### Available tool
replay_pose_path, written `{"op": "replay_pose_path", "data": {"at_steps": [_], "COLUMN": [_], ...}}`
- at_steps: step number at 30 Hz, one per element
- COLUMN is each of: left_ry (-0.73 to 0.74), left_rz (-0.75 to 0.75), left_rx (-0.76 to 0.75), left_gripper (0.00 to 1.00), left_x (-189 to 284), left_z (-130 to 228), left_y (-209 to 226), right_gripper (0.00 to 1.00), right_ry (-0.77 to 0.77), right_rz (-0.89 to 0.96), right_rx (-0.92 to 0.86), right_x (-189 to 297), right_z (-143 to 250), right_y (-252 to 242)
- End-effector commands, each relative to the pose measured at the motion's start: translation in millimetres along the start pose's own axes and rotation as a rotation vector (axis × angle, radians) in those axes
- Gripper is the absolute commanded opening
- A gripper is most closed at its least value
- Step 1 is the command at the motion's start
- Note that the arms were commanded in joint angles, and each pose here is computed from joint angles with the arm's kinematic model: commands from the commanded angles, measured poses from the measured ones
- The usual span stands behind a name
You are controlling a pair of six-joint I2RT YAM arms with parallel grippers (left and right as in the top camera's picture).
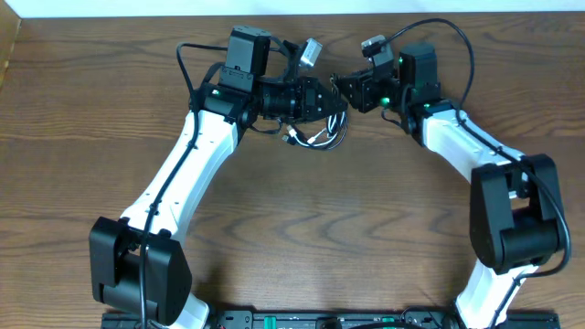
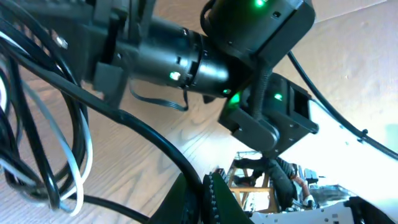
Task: Untangle cables
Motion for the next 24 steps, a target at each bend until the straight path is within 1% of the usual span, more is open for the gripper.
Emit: {"op": "replay_pose_path", "data": {"at_steps": [1,3,7,9,10,11,12,16,17,19,22,24], "left_ry": [0.024,0.024,0.024,0.024,0.024,0.024,0.023,0.021,0.018,0.001,-0.071,-0.131], "left_rz": [0.033,0.034,0.033,0.033,0.033,0.033,0.033,0.03,0.027,0.004,-0.127,-0.252], "left_rx": [-0.006,-0.006,-0.006,-0.006,-0.006,-0.006,-0.006,-0.007,-0.006,0.0,0.052,0.097], "left_gripper": [0.07,0.07,0.08,0.08,0.08,0.07,0.08,0.08,0.08,0.07,0.08,0.08], "left_x": [1,1,1,1,1,1,1,1,2,2,2,5], "left_z": [1,1,1,1,1,1,1,1,0,-1,-3,-3], "left_y": [-5,-5,-5,-5,-5,-5,-5,-4,-4,-2,12,25], "right_gripper": [0.49,0.5,0.49,0.41,0.34,0.24,0.17,0.05,0.01,0.01,0.01,0.01], "right_ry": [-0.039,-0.066,-0.126,-0.159,-0.174,-0.188,-0.199,-0.2,-0.174,-0.124,0.012,0.097], "right_rz": [-0.01,-0.017,0.006,0.034,0.053,0.07,0.078,0.12,0.151,0.206,0.378,0.487], "right_rx": [-0.07,-0.047,-0.008,-0.019,-0.029,-0.037,-0.045,-0.101,-0.138,-0.192,-0.31,-0.348], "right_x": [-6,-8,-11,-11,-10,-9,-7,6,14,27,57,77], "right_z": [-5,-10,-21,-27,-29,-31,-32,-31,-26,-17,6,18], "right_y": [1,4,10,8,6,3,1,-21,-33,-50,-78,-89]}}
Point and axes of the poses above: each gripper's point midway between its finger pads, its own x axis back along the fingers, its own y axis along the line the jaws close on, z = x × y, the point moved 9 cm from there along x, back along the fingers, and after that the axes turned 14 degrees about x, right-handed, at the moved point
